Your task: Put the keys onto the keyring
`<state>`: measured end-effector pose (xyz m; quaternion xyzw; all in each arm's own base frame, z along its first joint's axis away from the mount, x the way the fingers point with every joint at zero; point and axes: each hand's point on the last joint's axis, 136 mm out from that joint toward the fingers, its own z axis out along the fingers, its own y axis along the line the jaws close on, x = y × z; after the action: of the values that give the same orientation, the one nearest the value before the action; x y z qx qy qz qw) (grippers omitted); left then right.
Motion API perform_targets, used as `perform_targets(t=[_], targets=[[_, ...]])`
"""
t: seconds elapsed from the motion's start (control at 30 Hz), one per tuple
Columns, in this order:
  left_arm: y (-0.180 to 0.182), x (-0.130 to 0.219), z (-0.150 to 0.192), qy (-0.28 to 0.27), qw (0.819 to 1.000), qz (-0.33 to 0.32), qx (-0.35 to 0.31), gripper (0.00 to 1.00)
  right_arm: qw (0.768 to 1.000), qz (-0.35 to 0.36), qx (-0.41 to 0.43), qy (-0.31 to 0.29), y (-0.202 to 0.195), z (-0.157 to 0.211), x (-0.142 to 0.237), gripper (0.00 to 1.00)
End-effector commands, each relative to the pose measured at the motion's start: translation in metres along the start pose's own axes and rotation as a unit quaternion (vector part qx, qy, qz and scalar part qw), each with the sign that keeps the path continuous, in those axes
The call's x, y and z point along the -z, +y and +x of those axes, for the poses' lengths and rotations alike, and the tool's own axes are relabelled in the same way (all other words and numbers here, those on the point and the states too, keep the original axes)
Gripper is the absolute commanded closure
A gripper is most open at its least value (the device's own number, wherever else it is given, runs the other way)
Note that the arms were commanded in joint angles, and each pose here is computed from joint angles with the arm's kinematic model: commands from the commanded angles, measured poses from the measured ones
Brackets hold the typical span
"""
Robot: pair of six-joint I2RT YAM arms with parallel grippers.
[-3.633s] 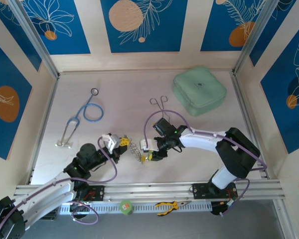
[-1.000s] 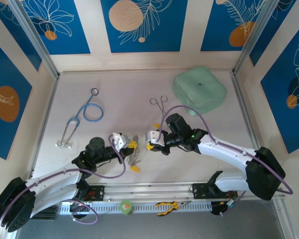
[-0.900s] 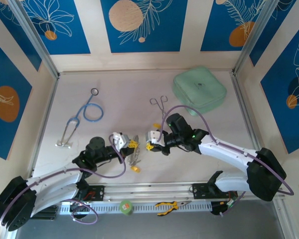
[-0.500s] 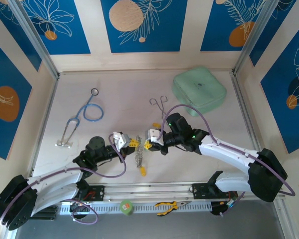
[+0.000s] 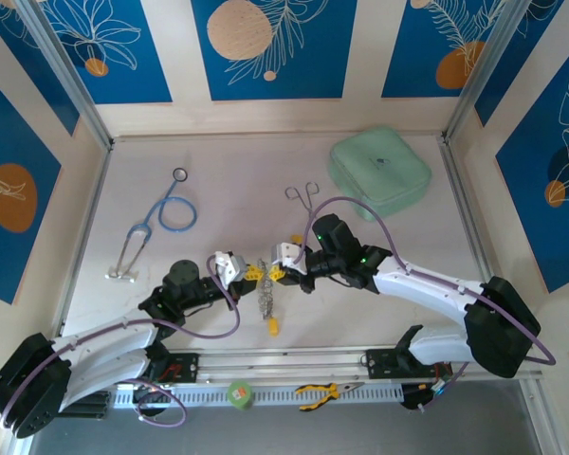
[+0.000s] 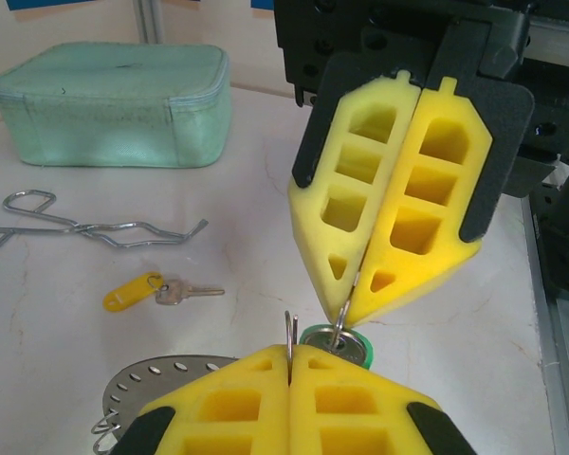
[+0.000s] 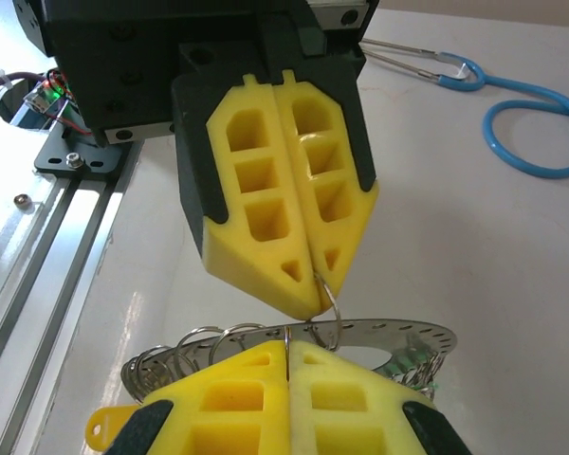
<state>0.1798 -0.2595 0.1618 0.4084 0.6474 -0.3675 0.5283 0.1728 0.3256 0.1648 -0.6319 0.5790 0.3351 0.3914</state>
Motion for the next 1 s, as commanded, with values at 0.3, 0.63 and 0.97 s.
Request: perform_targets(t=[0.3,0.63,0.97], targets=[[-0.010,-0.001,-0.025,-0.038,0.998,0.025,-0.030,1.00,1.000,0.028,-0.009,0.002,-0.018,-0.008,-0.004,1.00],[-0.009,0.000,-0.024,-0.037,0.999,0.021,-0.034,1.00,0.999,0.029,-0.040,0.009,-0.022,-0.003,-0.003,1.00],[-0.005,0.002,-0.024,-0.036,0.998,0.008,-0.041,1.00,0.998,0.021,-0.055,0.005,-0.021,-0.002,0.000,1.00]])
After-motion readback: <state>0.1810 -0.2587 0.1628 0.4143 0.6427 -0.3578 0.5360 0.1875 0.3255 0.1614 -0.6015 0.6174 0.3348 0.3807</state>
